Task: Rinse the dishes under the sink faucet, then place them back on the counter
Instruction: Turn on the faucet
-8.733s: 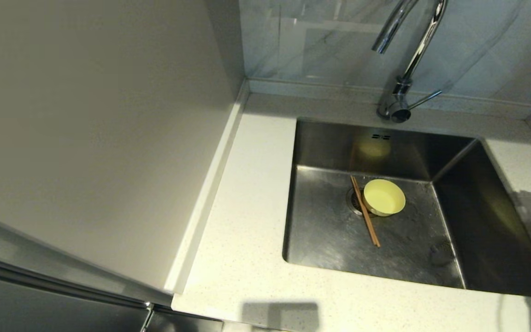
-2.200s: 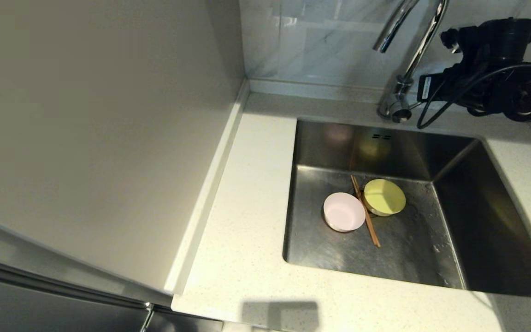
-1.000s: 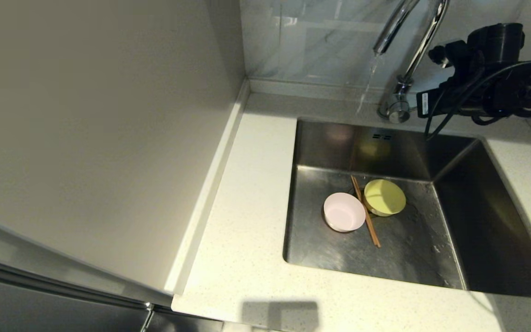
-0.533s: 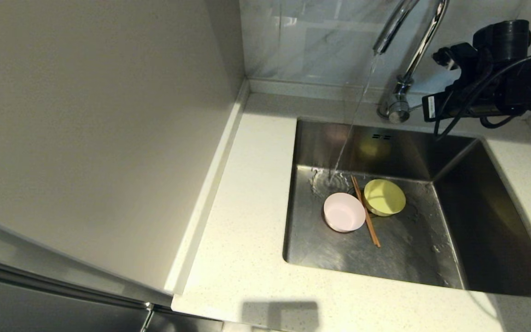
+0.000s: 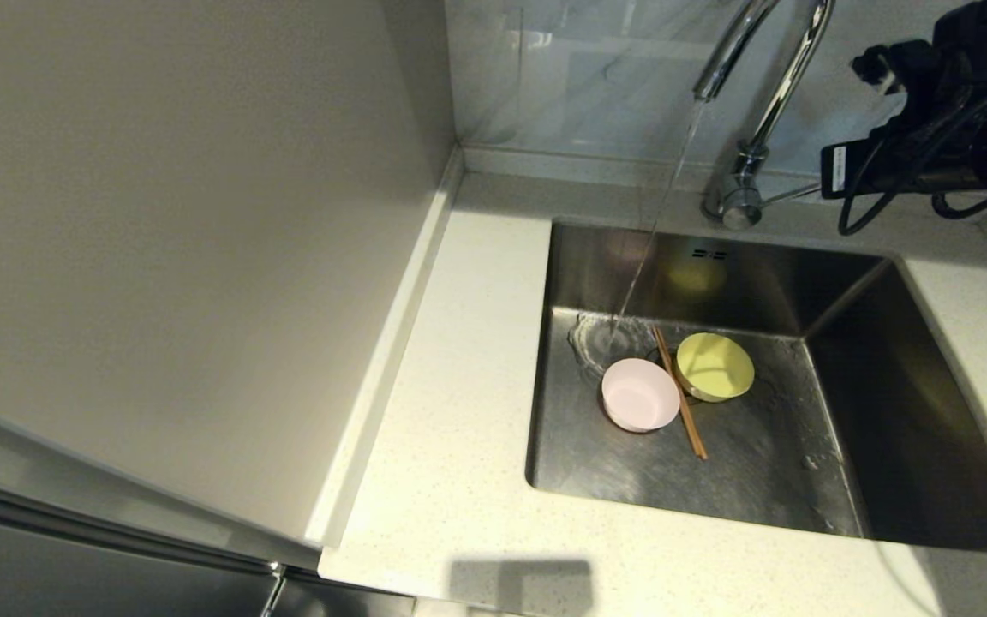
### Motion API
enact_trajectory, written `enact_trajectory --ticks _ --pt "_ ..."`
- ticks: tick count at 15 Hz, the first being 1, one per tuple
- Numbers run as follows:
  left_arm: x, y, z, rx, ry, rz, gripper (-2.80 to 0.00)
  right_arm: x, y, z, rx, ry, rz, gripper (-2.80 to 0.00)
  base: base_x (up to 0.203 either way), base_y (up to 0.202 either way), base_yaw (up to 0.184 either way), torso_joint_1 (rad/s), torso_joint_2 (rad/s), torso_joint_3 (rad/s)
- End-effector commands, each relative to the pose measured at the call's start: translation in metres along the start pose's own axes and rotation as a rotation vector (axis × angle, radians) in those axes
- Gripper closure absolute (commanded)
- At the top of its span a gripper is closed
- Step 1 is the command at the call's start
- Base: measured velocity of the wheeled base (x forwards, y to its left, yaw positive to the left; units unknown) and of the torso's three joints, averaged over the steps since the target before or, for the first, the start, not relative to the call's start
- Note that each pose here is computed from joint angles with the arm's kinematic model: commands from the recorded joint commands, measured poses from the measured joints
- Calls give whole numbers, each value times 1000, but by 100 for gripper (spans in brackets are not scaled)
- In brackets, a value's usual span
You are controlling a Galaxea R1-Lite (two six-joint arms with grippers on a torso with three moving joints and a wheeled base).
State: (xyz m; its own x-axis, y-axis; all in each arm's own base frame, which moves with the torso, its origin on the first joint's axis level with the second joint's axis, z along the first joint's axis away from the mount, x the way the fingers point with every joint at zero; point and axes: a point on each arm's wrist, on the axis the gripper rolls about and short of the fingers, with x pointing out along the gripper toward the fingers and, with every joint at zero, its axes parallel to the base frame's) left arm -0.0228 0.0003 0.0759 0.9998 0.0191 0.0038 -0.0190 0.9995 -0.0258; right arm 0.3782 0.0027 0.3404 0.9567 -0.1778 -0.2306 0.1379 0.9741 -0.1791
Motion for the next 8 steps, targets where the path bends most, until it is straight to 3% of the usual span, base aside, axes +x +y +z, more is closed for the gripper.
enact_trajectory --ticks 1,3,8 --pt "0 0 0 0 -4 1 0 -33 -11 20 35 -81 -5 0 0 0 0 0 0 0" --pt "0 0 0 0 -4 1 0 -35 -7 24 105 -115 43 0 0 0 0 0 0 0" --pt "0 0 0 0 -4 1 0 10 18 8 107 -120 80 0 0 0 0 0 0 0"
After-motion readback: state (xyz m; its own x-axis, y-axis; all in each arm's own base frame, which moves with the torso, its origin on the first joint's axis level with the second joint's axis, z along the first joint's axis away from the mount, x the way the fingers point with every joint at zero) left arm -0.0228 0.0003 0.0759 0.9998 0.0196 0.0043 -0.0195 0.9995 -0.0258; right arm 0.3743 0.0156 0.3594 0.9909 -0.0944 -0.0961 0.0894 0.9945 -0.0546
